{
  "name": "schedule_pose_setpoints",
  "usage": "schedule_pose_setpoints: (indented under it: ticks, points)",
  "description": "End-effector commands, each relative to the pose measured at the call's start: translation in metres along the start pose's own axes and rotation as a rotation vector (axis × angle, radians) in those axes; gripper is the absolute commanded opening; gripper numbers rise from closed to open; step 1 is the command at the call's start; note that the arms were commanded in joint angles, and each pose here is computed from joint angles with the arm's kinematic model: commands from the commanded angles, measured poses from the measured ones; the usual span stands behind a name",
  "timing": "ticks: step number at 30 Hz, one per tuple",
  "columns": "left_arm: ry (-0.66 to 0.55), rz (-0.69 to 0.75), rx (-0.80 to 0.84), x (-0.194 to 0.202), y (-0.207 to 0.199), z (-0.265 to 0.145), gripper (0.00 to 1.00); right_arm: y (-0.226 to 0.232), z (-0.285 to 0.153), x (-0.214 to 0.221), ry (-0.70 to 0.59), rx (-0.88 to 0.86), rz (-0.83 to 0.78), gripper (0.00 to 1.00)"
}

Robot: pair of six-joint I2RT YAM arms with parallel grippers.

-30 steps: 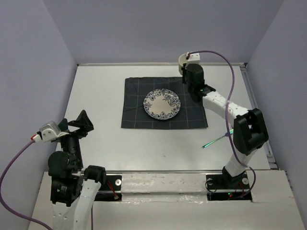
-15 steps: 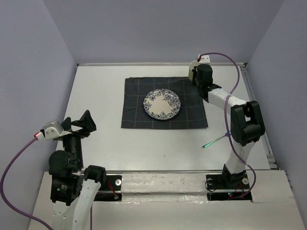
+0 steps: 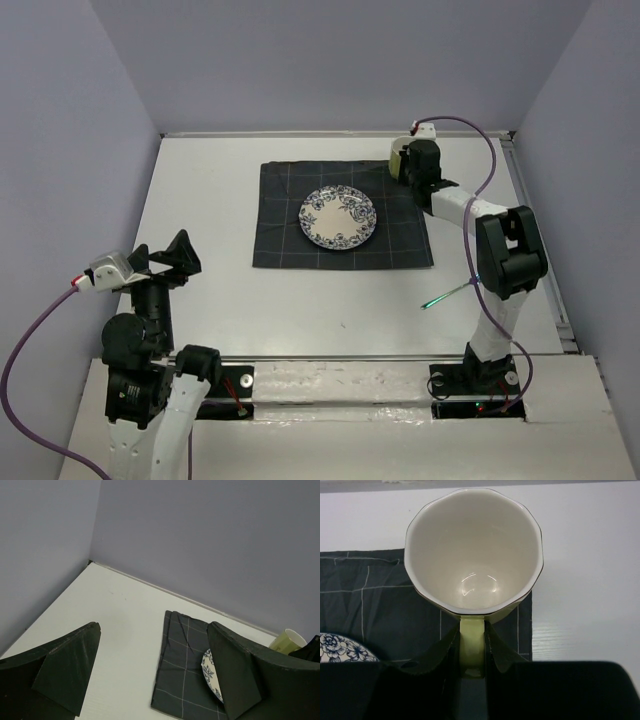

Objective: Set the dinner table for one person

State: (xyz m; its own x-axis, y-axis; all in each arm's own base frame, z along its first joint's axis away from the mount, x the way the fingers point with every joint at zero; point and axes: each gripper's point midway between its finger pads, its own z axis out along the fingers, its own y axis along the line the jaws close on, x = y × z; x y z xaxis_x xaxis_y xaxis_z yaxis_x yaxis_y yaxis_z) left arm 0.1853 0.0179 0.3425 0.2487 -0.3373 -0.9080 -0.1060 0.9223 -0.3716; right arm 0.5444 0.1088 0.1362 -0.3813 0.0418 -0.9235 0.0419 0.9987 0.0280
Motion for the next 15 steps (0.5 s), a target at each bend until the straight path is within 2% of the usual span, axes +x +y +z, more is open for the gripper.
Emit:
schedule_pose_setpoints:
  ticks: [1, 11, 13, 14, 15]
  points:
    - [-0.015, 0.008, 0.027, -0.003, -0.007, 0.005, 0.99, 0.002, 0.002, -0.048, -0.177, -0.010, 0.081, 0.00]
    - [-0.012, 0.010, 0.031, -0.003, -0.007, 0.005, 0.99, -0.011, 0.008, -0.025, -0.149, 0.040, 0.094, 0.00]
    - [-0.010, 0.011, 0.032, -0.002, -0.007, 0.005, 0.99, -0.016, 0.008, -0.021, -0.145, 0.064, 0.105, 0.08]
    - [-0.010, 0.011, 0.032, -0.002, -0.007, 0.005, 0.99, -0.016, 0.007, -0.019, -0.141, 0.068, 0.108, 0.22]
    - [-0.010, 0.011, 0.033, -0.002, -0.008, 0.005, 0.99, -0.017, 0.007, -0.020, -0.143, 0.069, 0.114, 0.27]
